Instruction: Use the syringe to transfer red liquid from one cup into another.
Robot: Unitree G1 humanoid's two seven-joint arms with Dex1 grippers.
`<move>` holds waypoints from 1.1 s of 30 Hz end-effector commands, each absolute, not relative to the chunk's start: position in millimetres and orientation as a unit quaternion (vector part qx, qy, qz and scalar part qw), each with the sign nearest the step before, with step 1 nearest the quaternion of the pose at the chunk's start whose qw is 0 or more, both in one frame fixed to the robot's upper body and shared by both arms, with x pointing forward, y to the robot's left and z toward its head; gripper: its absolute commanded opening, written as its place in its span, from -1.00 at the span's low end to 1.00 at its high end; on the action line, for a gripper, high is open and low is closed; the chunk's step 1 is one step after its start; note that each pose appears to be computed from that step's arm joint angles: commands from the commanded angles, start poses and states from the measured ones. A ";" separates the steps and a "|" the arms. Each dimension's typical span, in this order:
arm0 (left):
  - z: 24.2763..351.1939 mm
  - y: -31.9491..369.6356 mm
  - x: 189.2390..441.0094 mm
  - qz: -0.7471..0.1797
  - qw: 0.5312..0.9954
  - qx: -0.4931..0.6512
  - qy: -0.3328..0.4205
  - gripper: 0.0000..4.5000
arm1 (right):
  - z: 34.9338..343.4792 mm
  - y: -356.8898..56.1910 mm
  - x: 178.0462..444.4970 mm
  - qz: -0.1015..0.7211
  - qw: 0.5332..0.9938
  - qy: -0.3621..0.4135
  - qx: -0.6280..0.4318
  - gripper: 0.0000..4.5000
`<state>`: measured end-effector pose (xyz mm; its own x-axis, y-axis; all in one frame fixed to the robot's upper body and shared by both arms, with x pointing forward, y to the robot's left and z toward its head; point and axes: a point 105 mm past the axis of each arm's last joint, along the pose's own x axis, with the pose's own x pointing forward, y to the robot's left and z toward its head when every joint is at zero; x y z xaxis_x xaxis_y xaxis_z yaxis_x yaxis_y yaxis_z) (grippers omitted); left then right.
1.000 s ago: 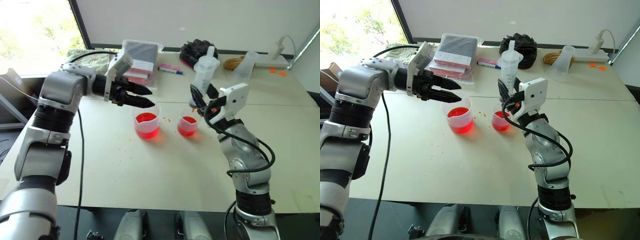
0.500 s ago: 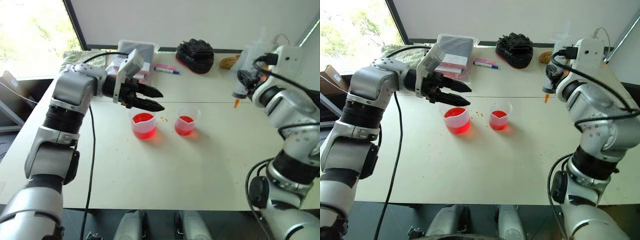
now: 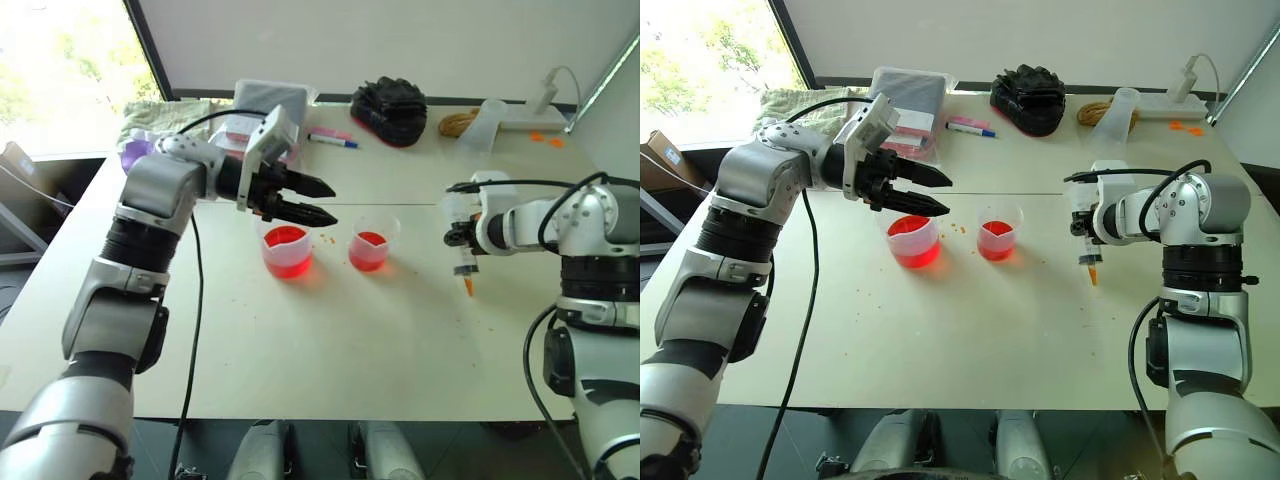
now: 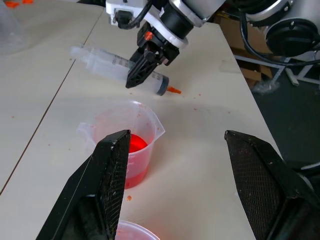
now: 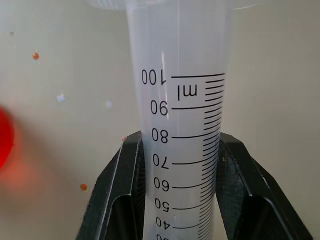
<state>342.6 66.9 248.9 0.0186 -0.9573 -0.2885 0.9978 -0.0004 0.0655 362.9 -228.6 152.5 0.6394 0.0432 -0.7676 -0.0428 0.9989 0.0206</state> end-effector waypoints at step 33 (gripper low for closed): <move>256.5 114.9 307.0 -0.682 0.723 0.075 0.083 0.39 | 247.4 -218.7 251.6 0.226 0.948 0.195 -0.111 0.98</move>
<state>312.3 111.5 238.1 0.0612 -0.9671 -0.2469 0.9953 0.0779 -0.0582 266.3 -228.9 232.9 0.8307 0.3098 -0.4625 -0.3925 0.9151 -0.0920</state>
